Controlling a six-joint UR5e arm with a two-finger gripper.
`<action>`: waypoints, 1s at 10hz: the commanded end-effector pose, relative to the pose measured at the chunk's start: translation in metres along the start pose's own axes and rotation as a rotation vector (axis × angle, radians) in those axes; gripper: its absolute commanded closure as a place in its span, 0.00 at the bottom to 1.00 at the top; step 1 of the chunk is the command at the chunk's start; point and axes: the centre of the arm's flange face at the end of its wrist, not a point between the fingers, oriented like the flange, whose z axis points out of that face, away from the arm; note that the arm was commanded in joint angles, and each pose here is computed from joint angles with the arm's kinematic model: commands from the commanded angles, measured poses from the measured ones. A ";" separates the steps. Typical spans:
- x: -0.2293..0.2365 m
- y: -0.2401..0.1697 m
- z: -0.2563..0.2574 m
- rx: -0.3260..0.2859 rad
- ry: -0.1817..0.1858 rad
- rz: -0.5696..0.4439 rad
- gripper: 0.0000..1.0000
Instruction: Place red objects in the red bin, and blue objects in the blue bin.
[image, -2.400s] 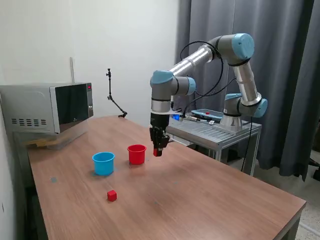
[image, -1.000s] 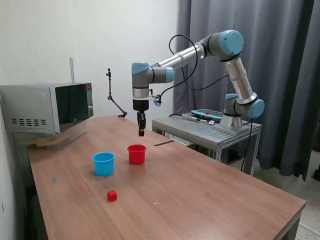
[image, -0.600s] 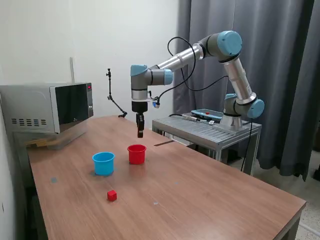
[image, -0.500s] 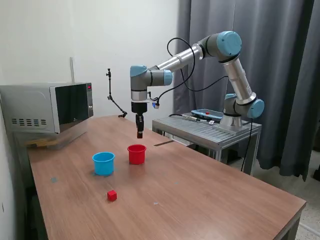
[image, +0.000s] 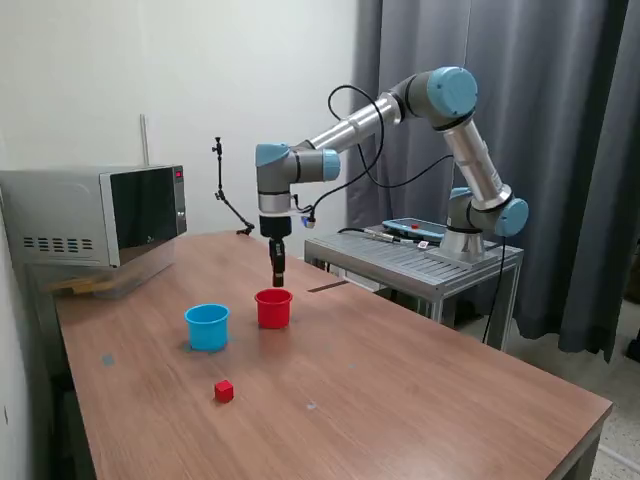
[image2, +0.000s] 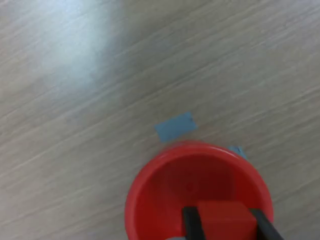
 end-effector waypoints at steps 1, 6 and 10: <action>0.000 0.000 0.005 0.006 -0.001 0.000 1.00; 0.000 0.000 0.007 0.010 -0.004 0.003 0.00; 0.002 0.000 0.004 0.004 -0.003 0.000 0.00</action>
